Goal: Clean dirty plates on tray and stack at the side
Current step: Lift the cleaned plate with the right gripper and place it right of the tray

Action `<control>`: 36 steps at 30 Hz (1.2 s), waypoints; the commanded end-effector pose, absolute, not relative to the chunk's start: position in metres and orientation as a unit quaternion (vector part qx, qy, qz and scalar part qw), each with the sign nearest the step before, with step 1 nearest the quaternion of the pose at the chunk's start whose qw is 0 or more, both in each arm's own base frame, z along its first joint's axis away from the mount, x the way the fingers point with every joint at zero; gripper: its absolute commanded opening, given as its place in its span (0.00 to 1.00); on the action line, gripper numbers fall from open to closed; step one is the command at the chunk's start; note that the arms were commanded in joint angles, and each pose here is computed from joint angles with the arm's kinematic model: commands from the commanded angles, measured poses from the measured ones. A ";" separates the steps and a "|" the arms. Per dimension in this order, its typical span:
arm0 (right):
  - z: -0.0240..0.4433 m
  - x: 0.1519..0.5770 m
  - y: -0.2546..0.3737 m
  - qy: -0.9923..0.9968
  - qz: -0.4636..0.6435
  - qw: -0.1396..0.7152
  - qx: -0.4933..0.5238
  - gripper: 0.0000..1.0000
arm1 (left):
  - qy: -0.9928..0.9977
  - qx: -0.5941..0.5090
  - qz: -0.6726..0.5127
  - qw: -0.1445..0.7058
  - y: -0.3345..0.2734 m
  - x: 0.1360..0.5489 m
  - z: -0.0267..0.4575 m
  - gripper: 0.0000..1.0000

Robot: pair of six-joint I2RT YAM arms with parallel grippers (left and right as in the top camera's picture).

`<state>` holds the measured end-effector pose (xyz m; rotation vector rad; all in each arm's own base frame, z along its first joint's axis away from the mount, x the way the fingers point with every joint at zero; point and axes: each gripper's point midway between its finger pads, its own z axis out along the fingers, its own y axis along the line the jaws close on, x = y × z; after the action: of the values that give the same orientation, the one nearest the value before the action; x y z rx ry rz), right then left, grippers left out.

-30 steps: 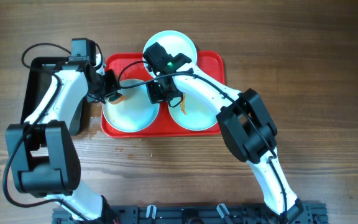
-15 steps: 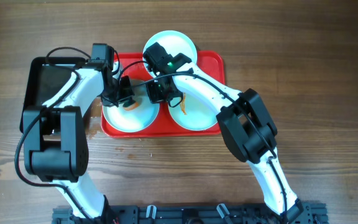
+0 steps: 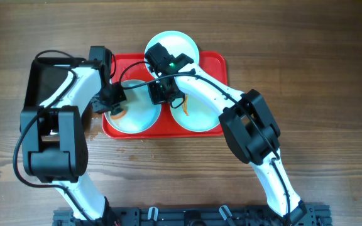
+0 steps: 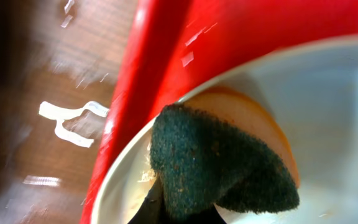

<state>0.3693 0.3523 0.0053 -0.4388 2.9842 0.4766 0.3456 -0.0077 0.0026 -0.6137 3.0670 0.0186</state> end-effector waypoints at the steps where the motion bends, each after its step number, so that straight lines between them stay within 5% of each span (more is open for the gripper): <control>1: -0.015 0.373 0.337 0.985 0.120 0.038 -0.119 0.04 | 0.971 -0.220 0.069 -0.066 0.013 0.306 -0.019 0.04; 7: -0.015 0.378 0.336 0.986 0.115 0.047 -0.109 0.04 | 0.971 -0.194 -0.041 -0.136 -0.028 0.290 0.015 0.04; 16: 0.047 0.426 0.342 0.976 0.161 0.117 -0.092 0.04 | 0.975 -0.180 -0.066 0.112 -0.020 0.350 0.136 0.04; 22: 0.139 0.454 0.302 0.959 0.122 0.230 -0.108 0.04 | 0.973 -0.182 -0.044 0.136 -0.011 0.354 0.139 0.04; 29: 0.204 0.464 0.242 0.911 -0.138 0.350 -0.168 0.04 | 0.972 -0.182 -0.045 0.139 -0.011 0.356 0.140 0.04; 36: 0.248 0.441 0.266 0.828 -0.304 0.423 -0.207 0.04 | 0.972 -0.182 -0.045 0.140 -0.011 0.357 0.140 0.04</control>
<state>0.4446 0.2710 0.2207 -0.5545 2.1994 -0.5779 0.3557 -0.0167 0.1403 -0.5292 2.8124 -0.1582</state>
